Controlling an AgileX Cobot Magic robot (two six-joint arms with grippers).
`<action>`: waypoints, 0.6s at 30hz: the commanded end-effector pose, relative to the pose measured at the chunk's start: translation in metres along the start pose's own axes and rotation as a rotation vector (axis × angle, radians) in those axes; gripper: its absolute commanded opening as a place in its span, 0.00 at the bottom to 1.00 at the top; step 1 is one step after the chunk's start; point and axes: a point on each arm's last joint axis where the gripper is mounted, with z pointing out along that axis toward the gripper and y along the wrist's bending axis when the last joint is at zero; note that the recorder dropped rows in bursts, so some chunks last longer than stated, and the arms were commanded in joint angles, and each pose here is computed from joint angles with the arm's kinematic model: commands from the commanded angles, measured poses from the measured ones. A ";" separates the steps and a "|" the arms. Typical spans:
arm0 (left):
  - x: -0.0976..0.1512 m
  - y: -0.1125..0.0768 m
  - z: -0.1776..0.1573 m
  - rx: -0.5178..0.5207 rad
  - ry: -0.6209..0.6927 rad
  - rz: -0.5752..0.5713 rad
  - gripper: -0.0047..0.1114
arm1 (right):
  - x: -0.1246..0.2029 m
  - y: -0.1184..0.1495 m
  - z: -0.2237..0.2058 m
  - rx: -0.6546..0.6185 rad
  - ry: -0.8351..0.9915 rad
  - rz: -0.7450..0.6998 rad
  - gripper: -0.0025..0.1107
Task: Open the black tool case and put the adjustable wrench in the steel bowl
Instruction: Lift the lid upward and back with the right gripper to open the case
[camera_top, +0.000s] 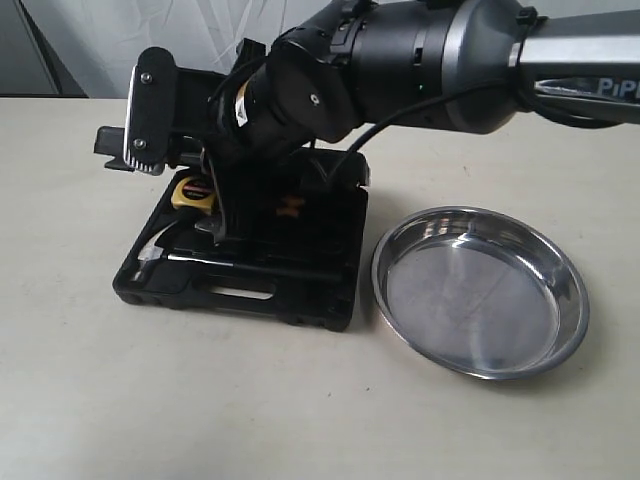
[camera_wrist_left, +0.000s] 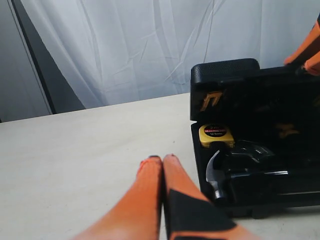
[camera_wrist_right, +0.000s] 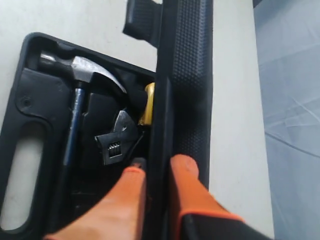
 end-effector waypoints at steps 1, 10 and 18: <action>-0.001 0.000 0.000 0.001 -0.004 -0.002 0.04 | -0.002 -0.010 -0.005 0.076 -0.016 -0.032 0.01; -0.001 0.000 0.000 0.001 -0.004 -0.002 0.04 | -0.005 -0.020 -0.006 0.187 -0.043 -0.096 0.01; -0.001 0.000 0.000 0.001 -0.004 -0.002 0.04 | -0.002 -0.032 -0.009 0.322 0.002 -0.159 0.01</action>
